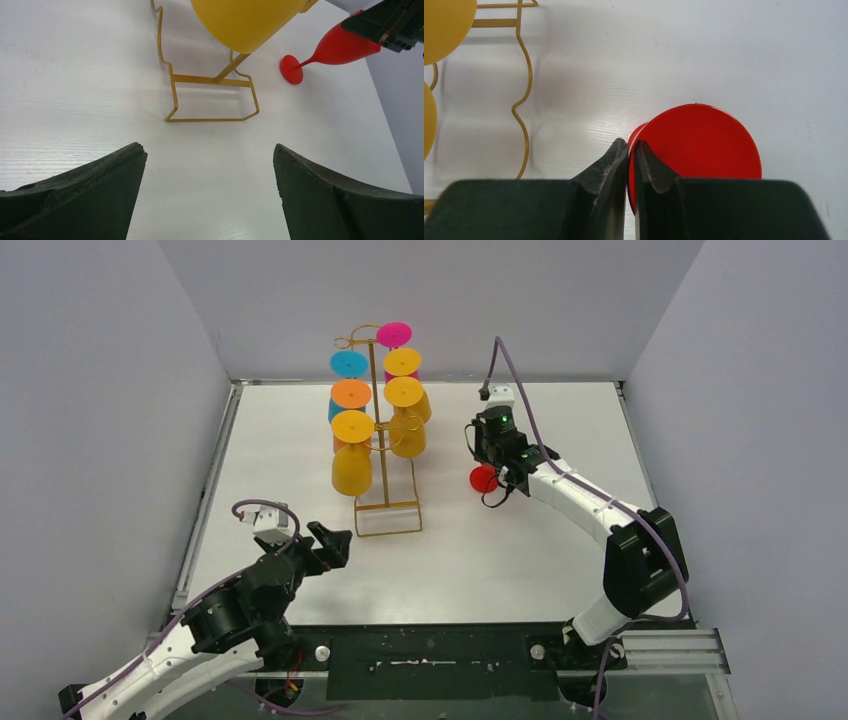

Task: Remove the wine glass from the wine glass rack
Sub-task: Place the wine glass at the center of the board.

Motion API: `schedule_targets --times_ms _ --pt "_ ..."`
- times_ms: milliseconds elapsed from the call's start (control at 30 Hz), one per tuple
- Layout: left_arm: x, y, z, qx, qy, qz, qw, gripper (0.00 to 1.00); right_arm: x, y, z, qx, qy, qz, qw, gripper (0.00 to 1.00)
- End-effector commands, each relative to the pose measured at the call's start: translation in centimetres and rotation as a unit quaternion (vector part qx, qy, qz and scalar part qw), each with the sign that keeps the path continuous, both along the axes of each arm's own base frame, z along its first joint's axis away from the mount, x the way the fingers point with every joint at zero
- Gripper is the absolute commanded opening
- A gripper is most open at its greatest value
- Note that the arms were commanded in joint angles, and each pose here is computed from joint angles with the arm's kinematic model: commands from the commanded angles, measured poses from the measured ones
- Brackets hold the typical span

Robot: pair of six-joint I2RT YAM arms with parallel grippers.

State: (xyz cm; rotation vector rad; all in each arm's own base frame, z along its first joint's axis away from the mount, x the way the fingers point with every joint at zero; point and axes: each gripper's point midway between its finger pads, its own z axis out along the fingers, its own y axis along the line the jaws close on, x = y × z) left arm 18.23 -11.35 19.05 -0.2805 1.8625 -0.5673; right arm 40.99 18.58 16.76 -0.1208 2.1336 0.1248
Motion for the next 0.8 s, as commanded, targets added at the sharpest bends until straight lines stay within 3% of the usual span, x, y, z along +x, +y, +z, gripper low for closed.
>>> schedule_targets --times_ms 0,200,367,567,767 --pt "0.4 -1.5 0.1 0.012 -0.002 -0.024 1.000 0.97 2.5 1.1 2.5 0.008 -0.036 0.005 0.999 0.00" --pt "0.4 -2.5 -0.7 0.044 0.014 -0.048 0.998 0.97 3.4 1.4 1.3 -0.008 -0.019 0.005 1.000 0.00" --pt "0.4 -2.0 0.6 0.057 0.002 -0.047 0.997 0.97 3.5 1.9 0.8 -0.017 -0.002 0.014 1.000 0.06" --pt "0.2 -1.7 0.7 0.052 0.001 -0.047 0.998 0.97 3.8 1.9 2.1 -0.028 -0.005 0.022 0.999 0.21" --pt "0.3 -1.9 0.3 0.058 0.006 -0.048 0.997 0.97 3.7 2.4 5.7 -0.014 -0.027 0.037 0.999 0.29"
